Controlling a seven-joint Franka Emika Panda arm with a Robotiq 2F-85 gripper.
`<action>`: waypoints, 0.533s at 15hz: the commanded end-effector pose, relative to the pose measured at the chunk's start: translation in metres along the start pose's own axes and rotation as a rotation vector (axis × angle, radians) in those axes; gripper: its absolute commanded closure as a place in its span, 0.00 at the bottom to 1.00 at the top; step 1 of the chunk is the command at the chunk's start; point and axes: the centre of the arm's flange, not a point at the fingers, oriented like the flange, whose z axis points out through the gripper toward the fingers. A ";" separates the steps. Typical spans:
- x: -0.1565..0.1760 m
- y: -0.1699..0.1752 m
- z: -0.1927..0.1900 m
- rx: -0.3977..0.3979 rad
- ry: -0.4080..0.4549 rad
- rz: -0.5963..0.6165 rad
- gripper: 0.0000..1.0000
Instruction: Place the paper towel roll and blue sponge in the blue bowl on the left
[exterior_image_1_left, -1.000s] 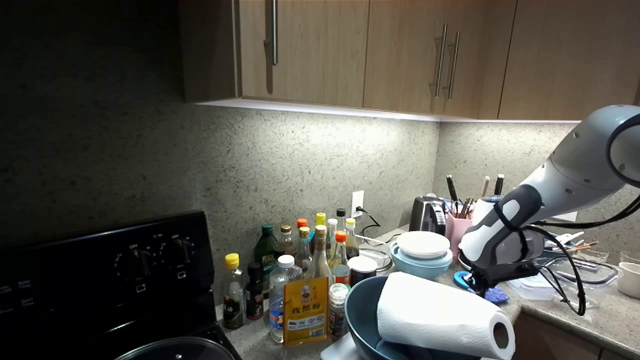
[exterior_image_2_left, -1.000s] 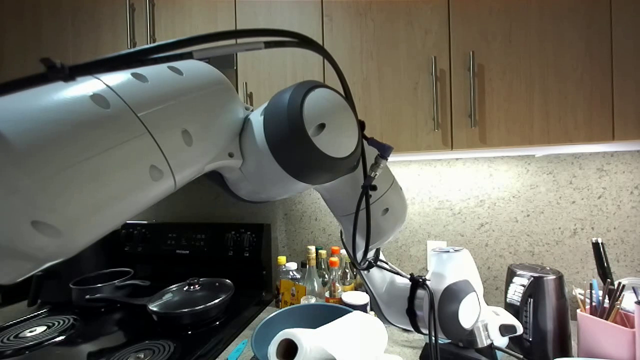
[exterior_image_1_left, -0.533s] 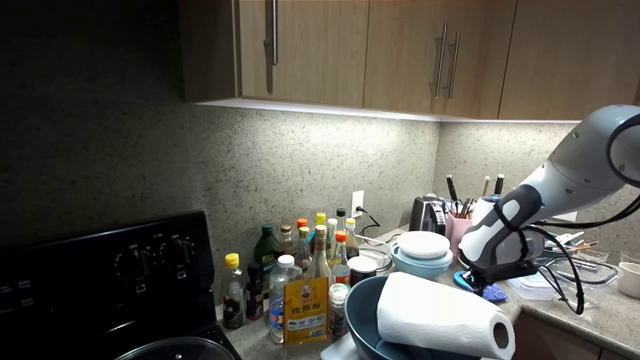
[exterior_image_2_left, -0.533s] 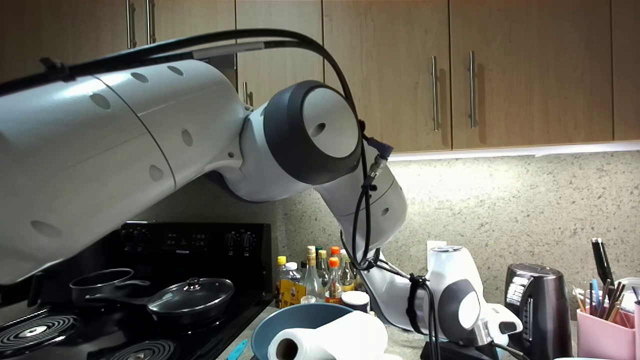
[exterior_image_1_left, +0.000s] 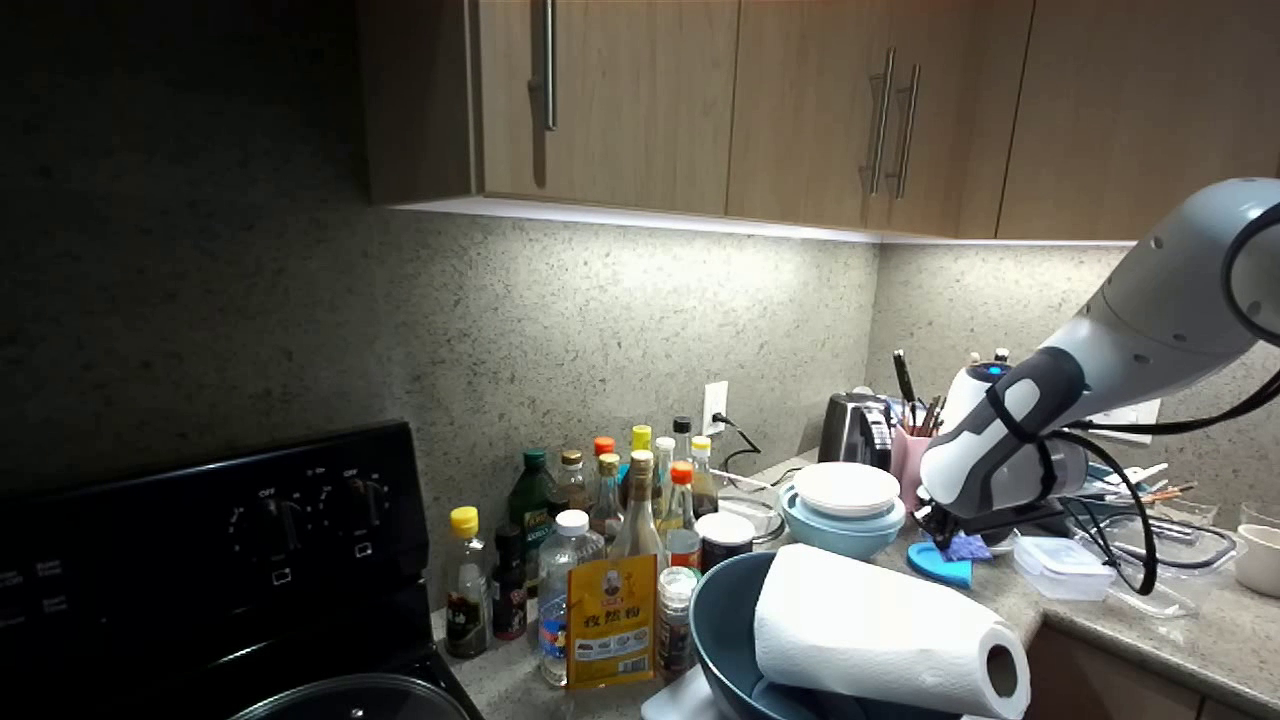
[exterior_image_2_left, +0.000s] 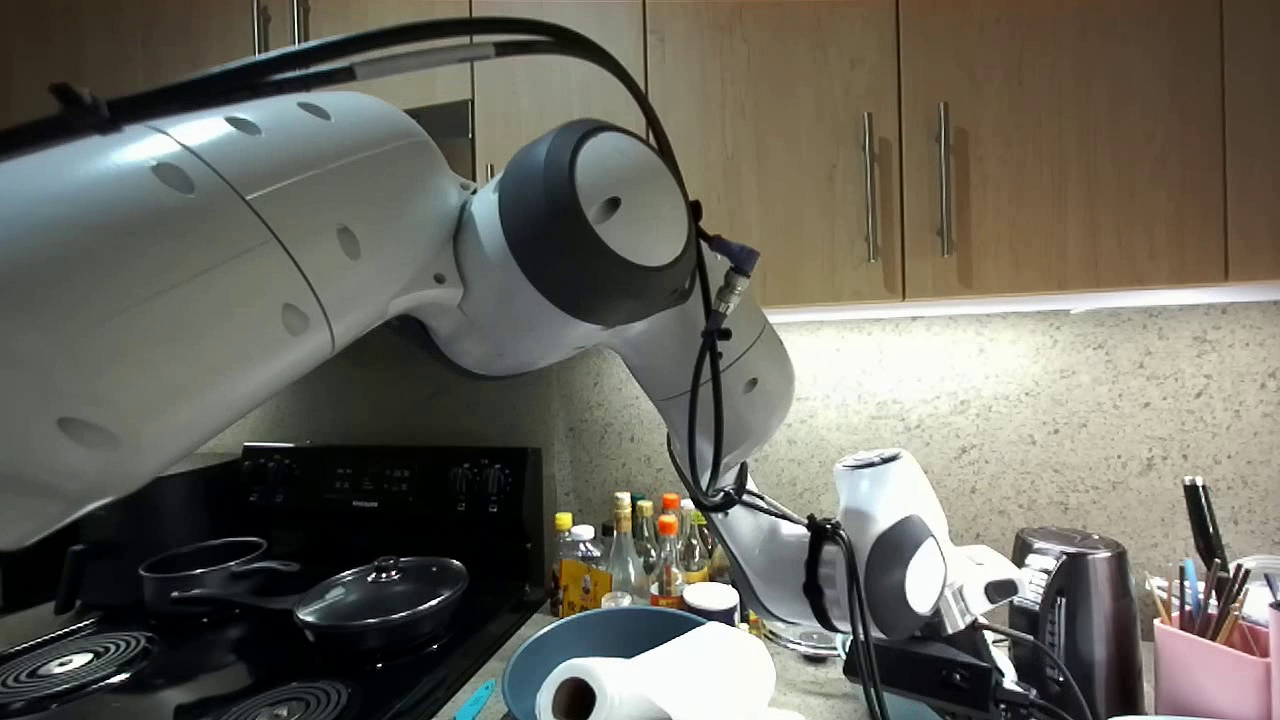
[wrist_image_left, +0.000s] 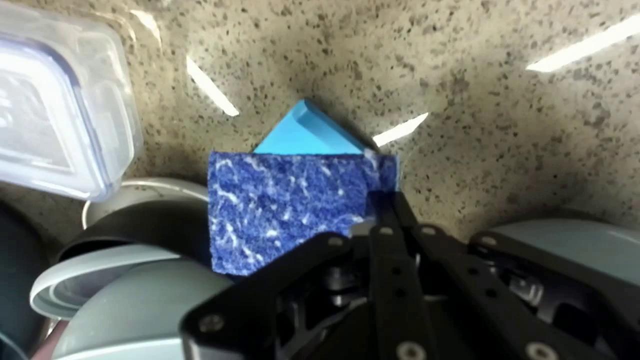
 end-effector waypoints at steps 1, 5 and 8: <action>-0.012 -0.001 -0.049 -0.023 0.062 0.003 1.00; -0.014 -0.010 -0.081 -0.056 0.113 0.008 1.00; -0.019 -0.019 -0.111 -0.133 0.171 0.027 1.00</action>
